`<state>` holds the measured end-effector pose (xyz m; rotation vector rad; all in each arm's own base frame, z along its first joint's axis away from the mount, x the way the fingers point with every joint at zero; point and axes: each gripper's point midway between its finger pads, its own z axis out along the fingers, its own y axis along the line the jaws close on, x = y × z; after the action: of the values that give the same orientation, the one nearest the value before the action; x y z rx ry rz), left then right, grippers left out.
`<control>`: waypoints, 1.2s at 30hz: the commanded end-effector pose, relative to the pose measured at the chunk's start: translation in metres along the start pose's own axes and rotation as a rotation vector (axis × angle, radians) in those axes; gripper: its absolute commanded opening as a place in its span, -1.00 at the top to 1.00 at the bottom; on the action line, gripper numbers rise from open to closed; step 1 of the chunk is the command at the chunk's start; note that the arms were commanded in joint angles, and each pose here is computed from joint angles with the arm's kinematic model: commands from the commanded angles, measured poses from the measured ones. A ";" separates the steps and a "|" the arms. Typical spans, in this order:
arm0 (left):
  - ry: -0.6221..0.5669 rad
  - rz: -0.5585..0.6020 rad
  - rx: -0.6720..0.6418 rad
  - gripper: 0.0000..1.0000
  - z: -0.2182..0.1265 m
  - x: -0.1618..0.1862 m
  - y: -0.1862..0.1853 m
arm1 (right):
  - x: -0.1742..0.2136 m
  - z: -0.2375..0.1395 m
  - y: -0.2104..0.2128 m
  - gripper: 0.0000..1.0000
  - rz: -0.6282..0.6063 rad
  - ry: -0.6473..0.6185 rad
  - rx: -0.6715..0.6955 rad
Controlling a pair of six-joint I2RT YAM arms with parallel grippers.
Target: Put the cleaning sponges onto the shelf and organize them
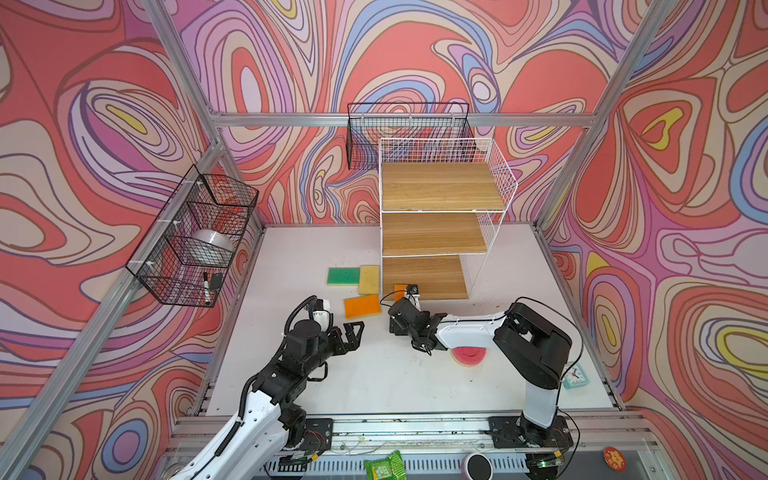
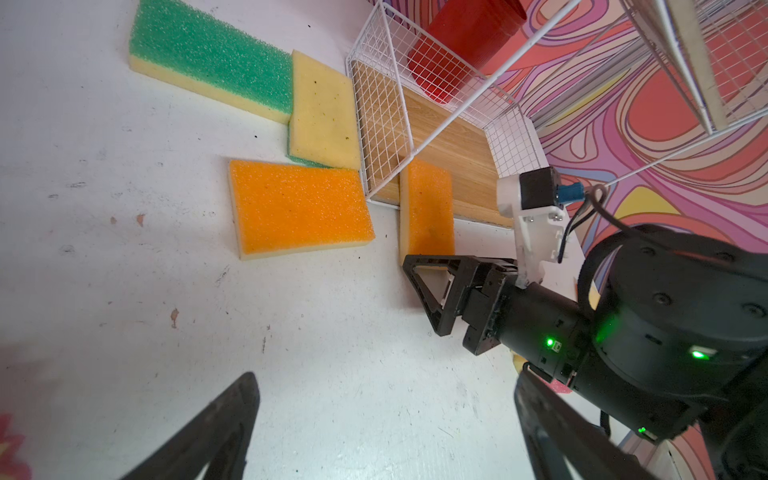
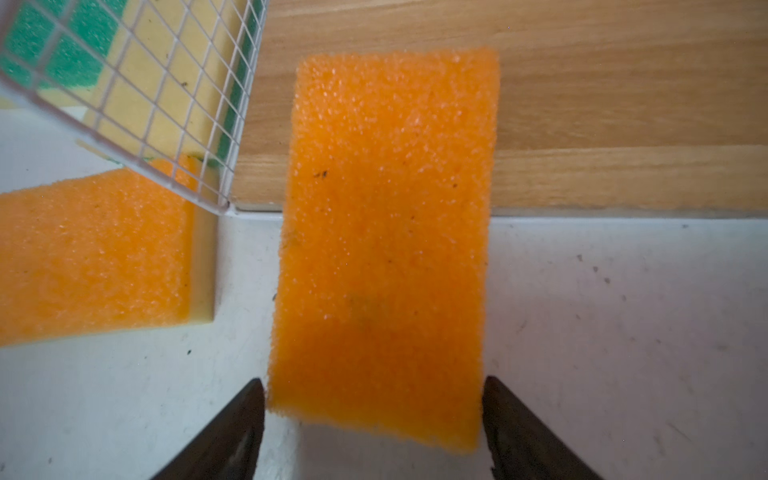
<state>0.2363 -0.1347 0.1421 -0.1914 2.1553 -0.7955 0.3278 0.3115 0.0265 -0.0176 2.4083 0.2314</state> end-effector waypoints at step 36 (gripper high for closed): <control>-0.002 -0.002 -0.026 -0.93 0.003 0.011 0.015 | -0.031 0.001 0.008 -0.47 -0.143 -0.076 0.044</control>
<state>0.2324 -0.1296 0.1259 -0.2057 2.1738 -0.7698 0.3423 0.3197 0.0481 -0.1566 2.3440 0.1127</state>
